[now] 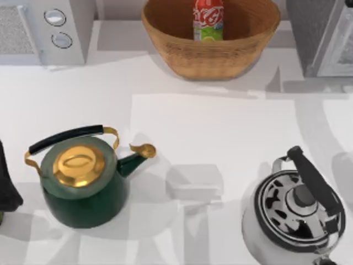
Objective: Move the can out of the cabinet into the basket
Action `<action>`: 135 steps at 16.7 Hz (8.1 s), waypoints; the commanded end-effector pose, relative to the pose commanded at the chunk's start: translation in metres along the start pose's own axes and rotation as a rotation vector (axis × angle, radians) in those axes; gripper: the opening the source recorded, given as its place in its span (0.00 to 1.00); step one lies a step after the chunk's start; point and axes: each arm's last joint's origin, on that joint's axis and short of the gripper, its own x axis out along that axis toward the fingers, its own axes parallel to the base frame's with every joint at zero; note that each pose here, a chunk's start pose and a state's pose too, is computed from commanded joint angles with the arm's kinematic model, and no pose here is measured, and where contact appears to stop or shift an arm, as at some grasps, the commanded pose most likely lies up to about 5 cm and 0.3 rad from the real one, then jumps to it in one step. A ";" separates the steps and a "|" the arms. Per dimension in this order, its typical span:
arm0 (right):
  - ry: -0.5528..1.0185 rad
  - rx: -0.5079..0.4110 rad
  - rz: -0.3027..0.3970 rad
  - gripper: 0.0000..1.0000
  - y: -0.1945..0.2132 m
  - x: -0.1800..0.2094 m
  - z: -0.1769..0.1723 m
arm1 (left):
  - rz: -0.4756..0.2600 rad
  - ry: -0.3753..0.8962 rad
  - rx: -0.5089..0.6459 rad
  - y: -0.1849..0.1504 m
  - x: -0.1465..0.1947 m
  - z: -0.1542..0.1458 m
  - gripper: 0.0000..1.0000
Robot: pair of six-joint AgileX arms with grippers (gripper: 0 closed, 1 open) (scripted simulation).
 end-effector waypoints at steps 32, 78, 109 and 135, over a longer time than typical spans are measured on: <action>-0.252 -0.104 0.103 1.00 -0.112 -0.121 -0.085 | 0.000 0.000 0.000 0.000 0.000 0.000 1.00; -0.017 0.013 0.025 1.00 -0.271 -0.111 0.175 | 0.000 0.000 0.000 0.000 0.000 0.000 1.00; -0.019 0.011 0.022 1.00 0.029 -0.044 0.180 | 0.000 0.000 0.000 0.000 0.000 0.000 1.00; -0.058 0.013 -0.009 1.00 -0.026 -0.078 0.130 | 0.000 0.000 0.000 0.000 0.000 0.000 1.00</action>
